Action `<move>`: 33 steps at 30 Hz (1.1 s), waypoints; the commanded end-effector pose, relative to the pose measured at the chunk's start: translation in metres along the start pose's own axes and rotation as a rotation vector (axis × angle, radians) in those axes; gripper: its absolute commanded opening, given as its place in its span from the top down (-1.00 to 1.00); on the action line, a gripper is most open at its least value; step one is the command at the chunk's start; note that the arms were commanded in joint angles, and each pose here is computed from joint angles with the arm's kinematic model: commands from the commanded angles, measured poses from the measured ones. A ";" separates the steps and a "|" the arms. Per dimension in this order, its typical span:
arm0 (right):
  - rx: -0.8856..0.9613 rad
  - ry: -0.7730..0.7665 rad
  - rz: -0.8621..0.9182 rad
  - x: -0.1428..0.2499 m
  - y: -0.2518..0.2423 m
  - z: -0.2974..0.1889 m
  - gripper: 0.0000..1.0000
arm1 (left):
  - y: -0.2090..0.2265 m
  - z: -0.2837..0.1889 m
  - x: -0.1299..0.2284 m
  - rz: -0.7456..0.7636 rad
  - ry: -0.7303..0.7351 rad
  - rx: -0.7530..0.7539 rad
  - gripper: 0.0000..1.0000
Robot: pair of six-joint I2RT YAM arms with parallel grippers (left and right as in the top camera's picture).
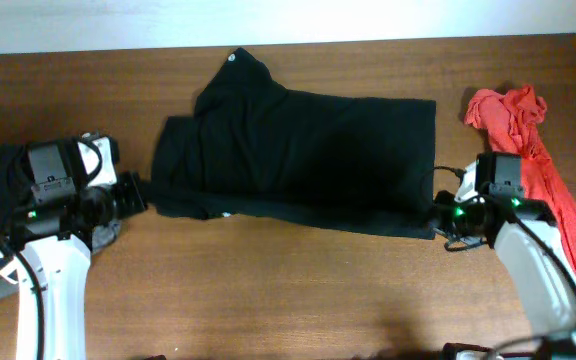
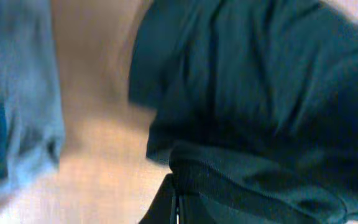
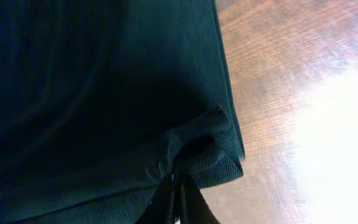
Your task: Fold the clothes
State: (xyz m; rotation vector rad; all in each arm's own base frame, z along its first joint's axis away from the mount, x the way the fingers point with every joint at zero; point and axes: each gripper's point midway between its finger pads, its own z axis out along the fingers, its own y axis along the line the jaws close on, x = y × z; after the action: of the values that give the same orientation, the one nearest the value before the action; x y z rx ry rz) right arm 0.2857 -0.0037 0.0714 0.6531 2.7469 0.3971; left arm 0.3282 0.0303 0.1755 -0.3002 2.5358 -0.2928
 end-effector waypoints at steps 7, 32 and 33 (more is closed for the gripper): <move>-0.038 -0.063 -0.005 -0.037 0.005 0.037 0.92 | -0.026 0.017 -0.053 0.160 -0.171 0.113 0.99; -0.096 -0.259 -0.057 -0.091 0.019 0.048 0.92 | -0.039 0.123 -0.059 0.232 -0.128 0.144 0.77; -0.093 -0.258 -0.057 -0.091 0.019 0.049 0.92 | -0.039 0.125 -0.061 0.235 -0.133 0.143 0.58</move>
State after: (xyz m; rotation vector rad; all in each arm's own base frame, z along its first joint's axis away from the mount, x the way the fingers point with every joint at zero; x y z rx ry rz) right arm 0.3829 -0.0155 0.0533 0.5381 2.4859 0.4259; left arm 0.4453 -0.0041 0.1188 0.0035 2.3806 -0.3570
